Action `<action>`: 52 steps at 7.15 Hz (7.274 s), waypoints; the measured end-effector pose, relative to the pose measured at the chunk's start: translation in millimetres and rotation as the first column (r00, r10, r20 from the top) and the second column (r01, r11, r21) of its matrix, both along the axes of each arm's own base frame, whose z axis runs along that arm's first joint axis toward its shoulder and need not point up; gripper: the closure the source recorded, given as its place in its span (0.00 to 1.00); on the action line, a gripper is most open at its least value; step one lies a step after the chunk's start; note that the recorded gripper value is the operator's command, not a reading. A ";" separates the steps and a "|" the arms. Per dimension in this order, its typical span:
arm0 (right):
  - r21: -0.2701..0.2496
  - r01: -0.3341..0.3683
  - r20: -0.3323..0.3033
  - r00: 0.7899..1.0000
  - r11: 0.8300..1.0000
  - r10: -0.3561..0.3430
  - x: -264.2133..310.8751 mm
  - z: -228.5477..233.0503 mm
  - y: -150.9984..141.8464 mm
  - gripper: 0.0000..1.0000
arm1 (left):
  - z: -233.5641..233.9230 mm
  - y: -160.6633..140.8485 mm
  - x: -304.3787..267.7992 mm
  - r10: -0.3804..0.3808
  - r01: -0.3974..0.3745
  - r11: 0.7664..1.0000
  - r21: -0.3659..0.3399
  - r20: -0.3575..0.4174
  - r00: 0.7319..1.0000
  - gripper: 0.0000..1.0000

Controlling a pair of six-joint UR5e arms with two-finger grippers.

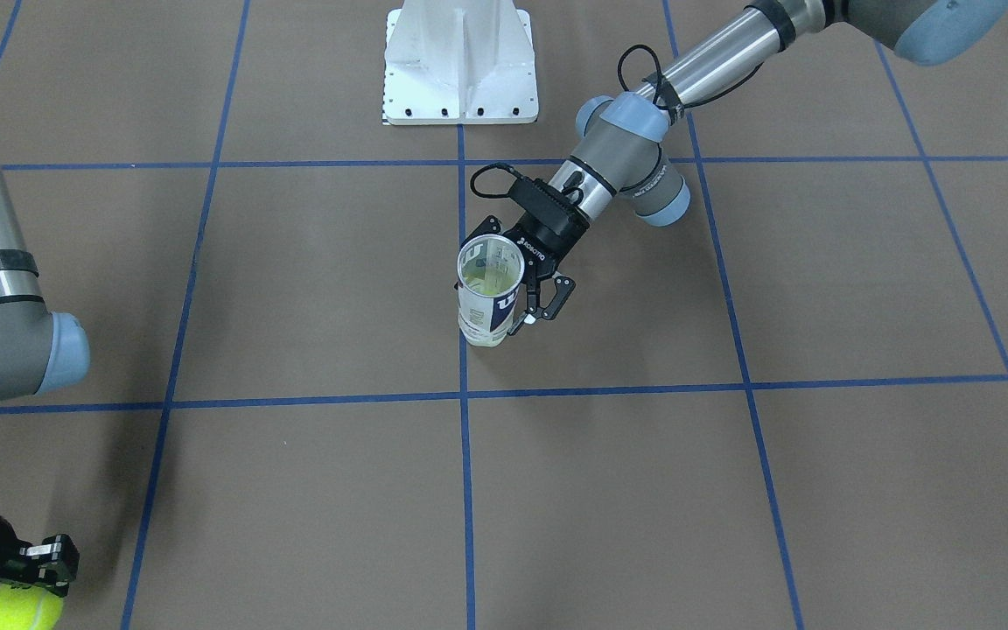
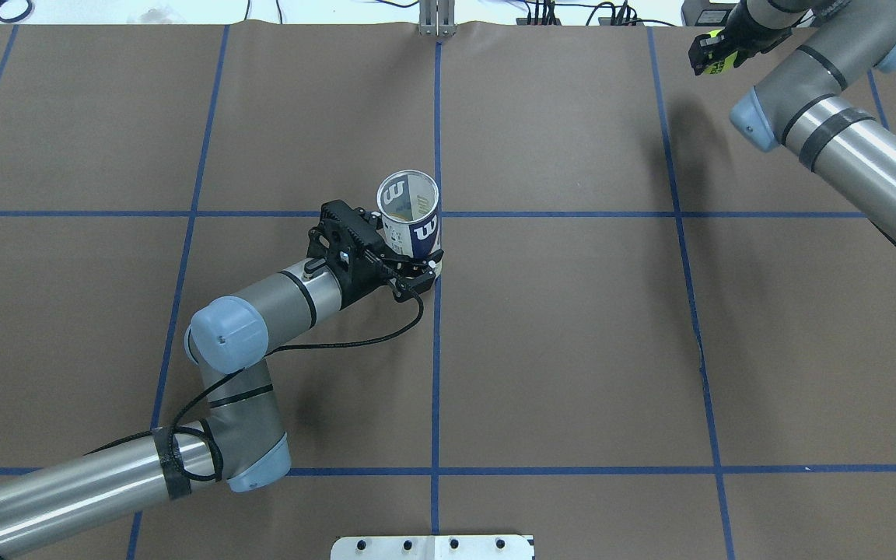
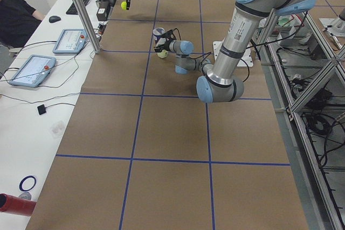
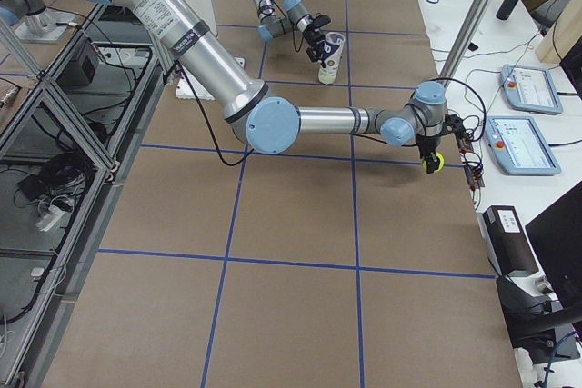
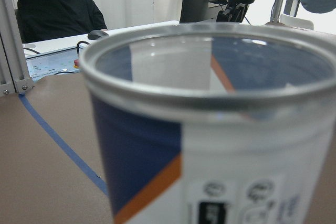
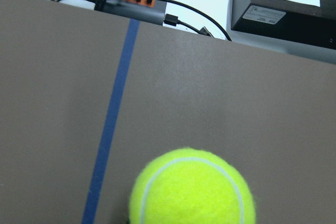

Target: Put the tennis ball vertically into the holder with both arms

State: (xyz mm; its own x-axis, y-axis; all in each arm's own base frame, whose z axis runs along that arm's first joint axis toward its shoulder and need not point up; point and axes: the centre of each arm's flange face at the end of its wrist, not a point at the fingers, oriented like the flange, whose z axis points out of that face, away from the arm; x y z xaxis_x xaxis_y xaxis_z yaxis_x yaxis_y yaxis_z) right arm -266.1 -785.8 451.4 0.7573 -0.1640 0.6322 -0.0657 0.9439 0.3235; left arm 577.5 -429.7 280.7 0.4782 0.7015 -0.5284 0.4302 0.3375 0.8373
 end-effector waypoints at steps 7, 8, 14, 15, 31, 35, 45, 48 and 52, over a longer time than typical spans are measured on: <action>-0.132 -0.009 0.273 0.961 0.991 0.045 -22.2 -208.1 76.1 1.00 | 3.0 7.4 2.0 0.007 -0.007 1.000 -0.003 -0.001 1.000 0.01; -0.143 -0.005 0.301 0.953 0.990 0.048 -35.0 -227.7 92.3 1.00 | 2.4 8.6 2.3 0.009 -0.009 1.000 -0.002 -0.003 1.000 0.01; -0.212 0.026 0.463 0.883 0.977 0.077 -84.5 -325.0 189.0 1.00 | 5.3 14.3 5.2 0.018 -0.018 1.000 -0.007 -0.004 1.000 0.01; -0.214 0.032 0.477 0.876 0.976 0.076 -87.1 -333.1 198.6 1.00 | 5.3 16.4 6.3 0.022 -0.022 1.000 -0.008 -0.005 1.000 0.01; -0.336 0.104 0.437 0.898 0.936 0.057 -207.9 -390.5 307.4 0.01 | 15.4 21.9 8.6 0.031 -0.031 0.999 -0.015 0.007 0.999 0.01; -0.339 0.103 0.444 0.894 0.935 0.063 -204.6 -393.9 310.8 0.01 | 17.9 22.4 8.4 0.032 -0.031 0.999 -0.015 0.011 0.999 0.01; -0.355 0.078 0.421 0.903 0.932 0.085 -160.4 -396.9 319.9 0.01 | 80.9 82.1 -123.5 0.216 -0.216 0.976 -0.013 0.060 0.974 0.01; -0.394 0.076 0.399 0.912 0.916 0.096 -83.7 -391.3 305.4 0.01 | 105.6 -8.7 -220.0 0.378 -0.295 0.905 -0.305 0.261 0.888 0.01; -0.296 0.086 0.239 0.971 0.951 -0.013 20.6 -287.6 286.2 0.01 | 175.0 -132.0 -349.5 0.368 -0.053 0.797 -0.602 0.413 0.833 0.00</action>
State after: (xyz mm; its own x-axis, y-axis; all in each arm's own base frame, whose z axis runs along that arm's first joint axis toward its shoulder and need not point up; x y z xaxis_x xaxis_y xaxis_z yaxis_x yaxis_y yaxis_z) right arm -245.5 -499.6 163.7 0.5801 0.0282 0.8141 -0.0550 0.9985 0.0047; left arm 228.0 -561.6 455.7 0.6521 0.4815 -0.5857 -0.1205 0.8285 0.5469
